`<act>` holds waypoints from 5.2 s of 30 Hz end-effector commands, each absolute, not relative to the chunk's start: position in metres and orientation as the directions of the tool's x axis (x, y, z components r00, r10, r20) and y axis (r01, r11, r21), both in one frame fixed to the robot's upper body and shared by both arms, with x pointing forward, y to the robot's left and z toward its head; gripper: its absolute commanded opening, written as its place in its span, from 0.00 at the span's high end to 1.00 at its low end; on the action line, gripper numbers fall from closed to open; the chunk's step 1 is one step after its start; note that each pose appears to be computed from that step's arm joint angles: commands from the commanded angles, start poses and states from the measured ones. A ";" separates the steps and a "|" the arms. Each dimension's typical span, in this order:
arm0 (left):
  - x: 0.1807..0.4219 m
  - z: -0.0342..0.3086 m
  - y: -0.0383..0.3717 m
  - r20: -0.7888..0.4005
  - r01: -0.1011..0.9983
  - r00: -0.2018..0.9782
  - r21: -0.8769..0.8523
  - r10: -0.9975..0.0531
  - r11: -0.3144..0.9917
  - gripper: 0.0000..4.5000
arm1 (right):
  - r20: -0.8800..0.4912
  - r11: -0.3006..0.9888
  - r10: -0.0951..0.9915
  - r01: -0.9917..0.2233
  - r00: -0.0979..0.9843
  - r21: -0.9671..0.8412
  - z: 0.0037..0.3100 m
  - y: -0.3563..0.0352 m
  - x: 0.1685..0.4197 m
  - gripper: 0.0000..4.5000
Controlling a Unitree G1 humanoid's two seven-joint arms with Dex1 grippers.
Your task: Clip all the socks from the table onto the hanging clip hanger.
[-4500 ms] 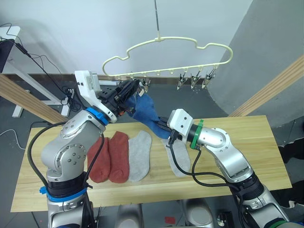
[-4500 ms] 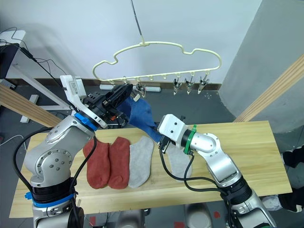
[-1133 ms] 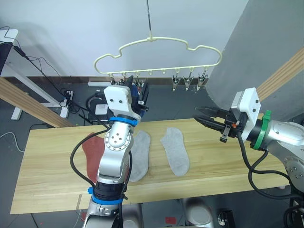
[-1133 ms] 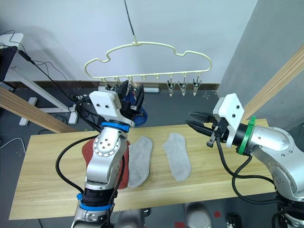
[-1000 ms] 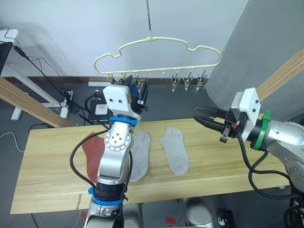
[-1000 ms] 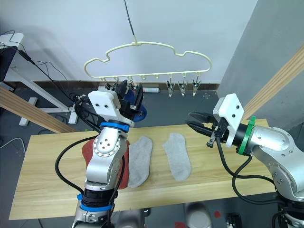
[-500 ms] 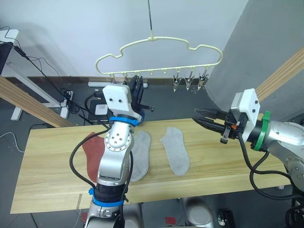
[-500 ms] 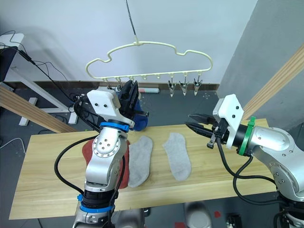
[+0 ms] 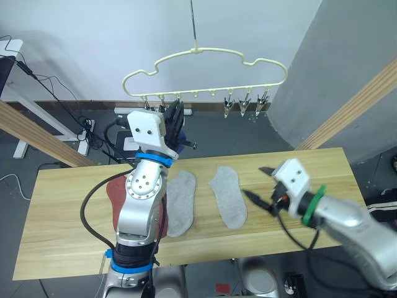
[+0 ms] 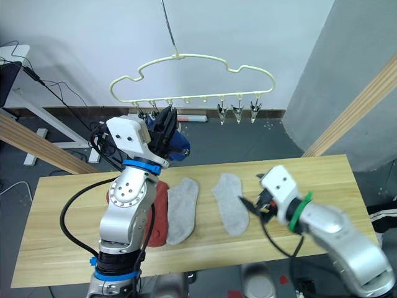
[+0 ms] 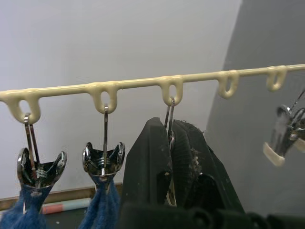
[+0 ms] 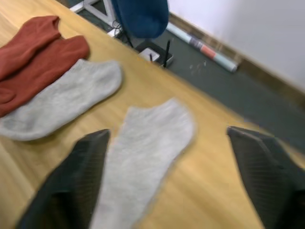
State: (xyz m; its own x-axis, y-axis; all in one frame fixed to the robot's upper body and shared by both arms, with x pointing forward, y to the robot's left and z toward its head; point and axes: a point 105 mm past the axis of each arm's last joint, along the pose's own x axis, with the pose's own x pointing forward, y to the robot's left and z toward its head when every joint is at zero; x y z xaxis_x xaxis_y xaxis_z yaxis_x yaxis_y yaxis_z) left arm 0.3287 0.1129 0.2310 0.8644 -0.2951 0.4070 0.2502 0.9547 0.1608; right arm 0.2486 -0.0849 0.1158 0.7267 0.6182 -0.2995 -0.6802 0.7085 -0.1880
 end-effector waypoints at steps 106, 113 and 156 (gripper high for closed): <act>0.307 0.258 0.114 0.339 0.648 0.732 -0.075 -0.591 0.758 0.72 | 0.196 0.601 0.799 -0.746 0.568 -0.287 0.180 -0.002 0.280 1.00; 0.304 0.252 0.116 0.314 0.655 0.728 -0.056 -0.610 0.753 0.38 | 0.140 0.576 0.815 -0.756 0.563 -0.312 0.170 -0.002 0.283 0.85; 0.258 0.242 0.118 0.074 0.820 0.478 0.321 -0.875 0.474 0.38 | 0.129 0.744 0.642 -0.575 0.756 -0.340 0.241 -0.063 0.302 0.56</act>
State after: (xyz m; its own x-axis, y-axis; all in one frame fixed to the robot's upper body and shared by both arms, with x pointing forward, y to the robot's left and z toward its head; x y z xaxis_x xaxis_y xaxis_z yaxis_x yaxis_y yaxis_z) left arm 0.2604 0.1210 0.2372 0.4840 -0.8731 0.0579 0.8247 0.4773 0.3034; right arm 0.3030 -0.0687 0.2304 0.7599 0.6453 0.0780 -0.5937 0.7379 -0.3211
